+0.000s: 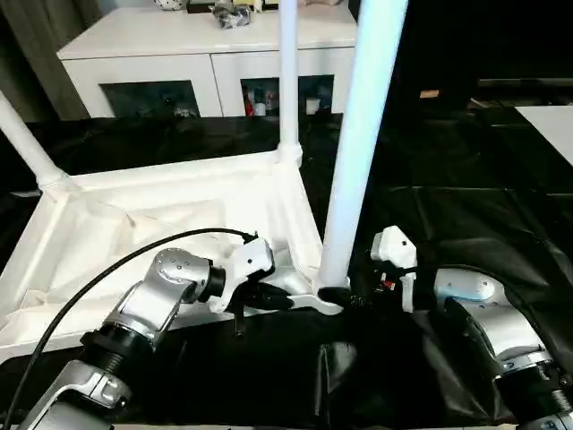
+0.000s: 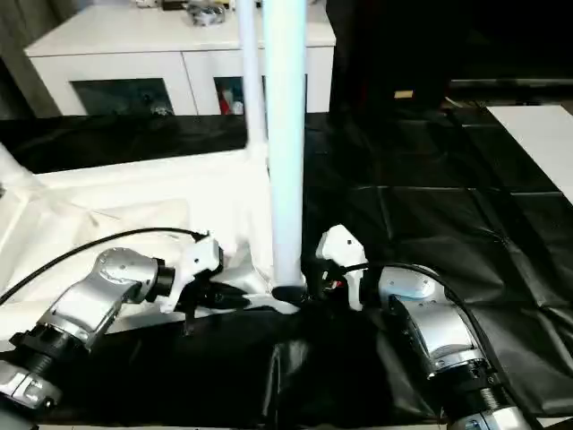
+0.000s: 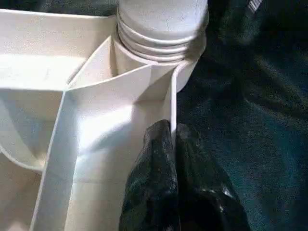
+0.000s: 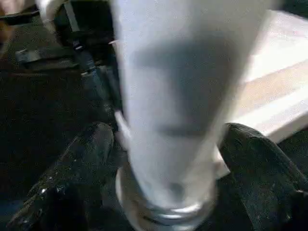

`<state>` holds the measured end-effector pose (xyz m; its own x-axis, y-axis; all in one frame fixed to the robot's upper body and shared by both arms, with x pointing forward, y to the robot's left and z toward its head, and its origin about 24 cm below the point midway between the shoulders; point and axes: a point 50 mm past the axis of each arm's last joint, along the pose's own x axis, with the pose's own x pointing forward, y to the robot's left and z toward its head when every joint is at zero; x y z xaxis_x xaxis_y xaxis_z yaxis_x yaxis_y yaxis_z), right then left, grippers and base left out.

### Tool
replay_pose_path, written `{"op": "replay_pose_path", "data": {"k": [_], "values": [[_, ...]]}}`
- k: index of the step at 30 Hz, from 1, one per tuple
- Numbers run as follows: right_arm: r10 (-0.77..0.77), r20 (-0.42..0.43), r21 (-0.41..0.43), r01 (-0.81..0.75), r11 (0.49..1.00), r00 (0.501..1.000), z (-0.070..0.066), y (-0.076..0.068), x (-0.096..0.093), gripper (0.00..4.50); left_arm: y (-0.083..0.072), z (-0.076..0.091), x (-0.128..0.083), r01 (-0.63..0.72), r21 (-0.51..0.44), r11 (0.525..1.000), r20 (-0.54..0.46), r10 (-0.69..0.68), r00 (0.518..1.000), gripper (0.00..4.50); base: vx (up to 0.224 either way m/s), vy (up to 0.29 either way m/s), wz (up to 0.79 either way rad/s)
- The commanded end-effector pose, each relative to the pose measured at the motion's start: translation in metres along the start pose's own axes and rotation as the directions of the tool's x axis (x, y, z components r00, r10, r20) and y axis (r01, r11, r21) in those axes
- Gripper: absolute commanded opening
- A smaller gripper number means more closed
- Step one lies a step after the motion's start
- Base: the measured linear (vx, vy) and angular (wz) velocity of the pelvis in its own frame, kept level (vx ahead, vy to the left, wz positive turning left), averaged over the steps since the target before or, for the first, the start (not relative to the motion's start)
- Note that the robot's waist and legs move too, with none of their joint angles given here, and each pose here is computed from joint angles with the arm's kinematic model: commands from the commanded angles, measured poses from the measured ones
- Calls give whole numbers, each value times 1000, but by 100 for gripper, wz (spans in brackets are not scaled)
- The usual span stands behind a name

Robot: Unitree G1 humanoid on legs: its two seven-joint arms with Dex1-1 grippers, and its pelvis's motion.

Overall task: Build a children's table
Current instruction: Rotate leg to tighten

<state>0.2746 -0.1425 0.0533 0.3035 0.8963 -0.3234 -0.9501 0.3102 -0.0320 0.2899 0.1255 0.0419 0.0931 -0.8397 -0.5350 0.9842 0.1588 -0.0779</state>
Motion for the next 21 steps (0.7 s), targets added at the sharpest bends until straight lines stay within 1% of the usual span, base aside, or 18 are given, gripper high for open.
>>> {"op": "replay_pose_path", "data": {"k": [1,6,7,9,11,12,13,16,18,21], "values": [[31,-10,-7,-31,1000,999,2,2,0,380,-6,-7,3,50,-26,998,-27,-51,998,0,0,0,0],[28,-40,-15,-29,999,999,-2,0,0,380,-7,-8,2,42,-27,999,-28,-43,999,0,0,0,0],[27,-40,-14,-28,1000,999,-2,0,1,362,-7,-8,2,42,-27,999,-27,-43,999,0,0,0,0],[25,-43,-11,-26,1000,999,-2,-1,2,343,-7,-8,2,44,-29,999,-27,-45,999,0,0,0,0],[23,-52,-11,-24,1000,998,-3,-1,3,340,-8,-9,3,46,-31,998,-28,-47,998,0,0,0,0],[23,-54,-11,-24,1000,998,-3,-1,3,319,-8,-9,3,46,-31,998,-29,-47,998,0,0,0,0],[23,-53,-11,-24,1000,998,-3,-1,3,308,-9,-9,3,46,-31,998,-29,-47,998,0,0,0,0],[23,-49,-1,-23,1000,999,-4,-1,2,295,-9,-9,3,50,-33,998,-30,-51,998,0,0,0,0],[23,-41,8,-23,1000,999,-4,-1,2,272,-10,-10,3,51,-35,998,-30,-52,998,0,0,0,0],[38,-43,24,-37,999,998,-6,1,3,266,-11,-11,3,57,-39,998,-34,-58,998,0,0,0,0]]}}
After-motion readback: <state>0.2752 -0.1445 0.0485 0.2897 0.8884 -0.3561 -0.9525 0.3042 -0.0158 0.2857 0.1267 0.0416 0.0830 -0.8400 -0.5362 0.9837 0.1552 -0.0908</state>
